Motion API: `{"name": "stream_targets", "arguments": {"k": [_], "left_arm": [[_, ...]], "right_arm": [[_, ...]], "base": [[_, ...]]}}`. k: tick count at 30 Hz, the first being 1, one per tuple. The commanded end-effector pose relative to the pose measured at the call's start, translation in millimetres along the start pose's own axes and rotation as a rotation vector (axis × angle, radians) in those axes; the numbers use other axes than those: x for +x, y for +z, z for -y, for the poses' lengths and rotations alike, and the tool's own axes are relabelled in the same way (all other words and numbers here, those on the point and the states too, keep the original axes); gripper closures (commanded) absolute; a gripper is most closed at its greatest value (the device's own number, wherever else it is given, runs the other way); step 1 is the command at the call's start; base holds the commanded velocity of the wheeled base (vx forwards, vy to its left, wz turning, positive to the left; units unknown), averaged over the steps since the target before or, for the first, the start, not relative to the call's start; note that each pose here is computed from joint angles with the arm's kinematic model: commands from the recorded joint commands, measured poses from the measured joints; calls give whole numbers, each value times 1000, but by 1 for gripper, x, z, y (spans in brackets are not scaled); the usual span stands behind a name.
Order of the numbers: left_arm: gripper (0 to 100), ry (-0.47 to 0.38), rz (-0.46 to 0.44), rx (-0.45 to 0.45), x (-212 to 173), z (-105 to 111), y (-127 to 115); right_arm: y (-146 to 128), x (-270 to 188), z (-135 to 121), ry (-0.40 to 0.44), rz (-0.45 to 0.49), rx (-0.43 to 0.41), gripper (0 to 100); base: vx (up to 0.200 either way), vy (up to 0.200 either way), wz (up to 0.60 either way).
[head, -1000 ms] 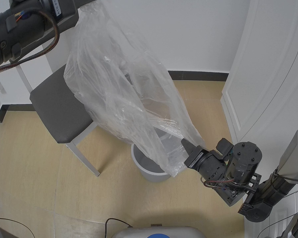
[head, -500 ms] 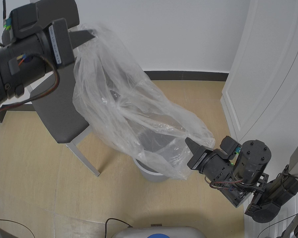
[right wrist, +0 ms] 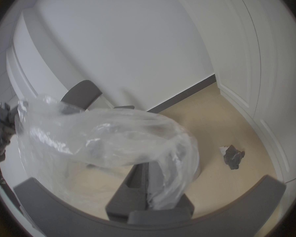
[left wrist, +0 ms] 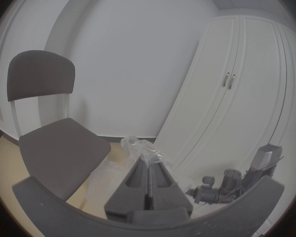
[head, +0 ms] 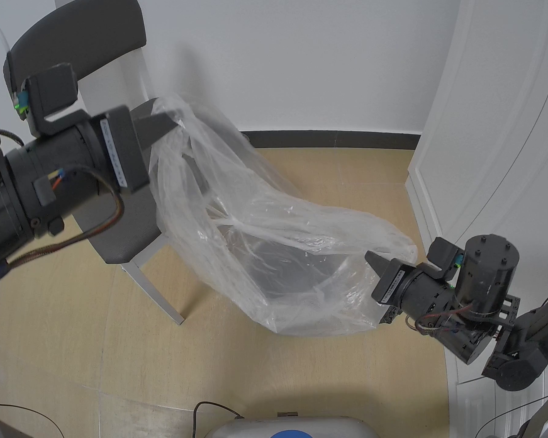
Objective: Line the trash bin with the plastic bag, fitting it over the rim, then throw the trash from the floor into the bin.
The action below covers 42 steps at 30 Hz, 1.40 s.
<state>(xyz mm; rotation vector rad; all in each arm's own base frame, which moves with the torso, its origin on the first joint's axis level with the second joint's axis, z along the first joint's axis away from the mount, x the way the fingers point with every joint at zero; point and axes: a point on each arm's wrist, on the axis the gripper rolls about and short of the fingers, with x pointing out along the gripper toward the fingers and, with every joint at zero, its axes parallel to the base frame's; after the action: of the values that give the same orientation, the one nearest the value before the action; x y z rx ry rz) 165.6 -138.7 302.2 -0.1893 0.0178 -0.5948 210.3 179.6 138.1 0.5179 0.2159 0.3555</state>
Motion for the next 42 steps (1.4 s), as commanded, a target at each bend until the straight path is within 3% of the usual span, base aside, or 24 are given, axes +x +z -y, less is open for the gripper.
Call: {"name": "stream_targets", "arguments": {"k": [1, 8, 18, 23, 33, 42], "left_arm": [[100, 27, -72, 5, 4, -6, -20], [100, 125, -155, 14, 17, -18, -42], [100, 137, -213, -63, 15, -19, -61], [100, 133, -213, -99, 18, -17, -62], [100, 147, -265, -79, 43, -17, -74], [100, 180, -357, -124, 41, -25, -104]], "right_arm": [[33, -12, 1, 10, 65, 26, 100], [48, -28, 0, -7, 53, 19, 100], [49, -32, -1, -16, 33, -2, 100], [56, -27, -8, -42, -15, -91, 100], [72, -33, -7, -31, -51, -87, 100], [74, -38, -2, -47, -42, -89, 100]], "base": [[0, 0, 0], [0, 0, 0], [0, 0, 0], [0, 0, 0], [0, 0, 0], [0, 0, 0]]}}
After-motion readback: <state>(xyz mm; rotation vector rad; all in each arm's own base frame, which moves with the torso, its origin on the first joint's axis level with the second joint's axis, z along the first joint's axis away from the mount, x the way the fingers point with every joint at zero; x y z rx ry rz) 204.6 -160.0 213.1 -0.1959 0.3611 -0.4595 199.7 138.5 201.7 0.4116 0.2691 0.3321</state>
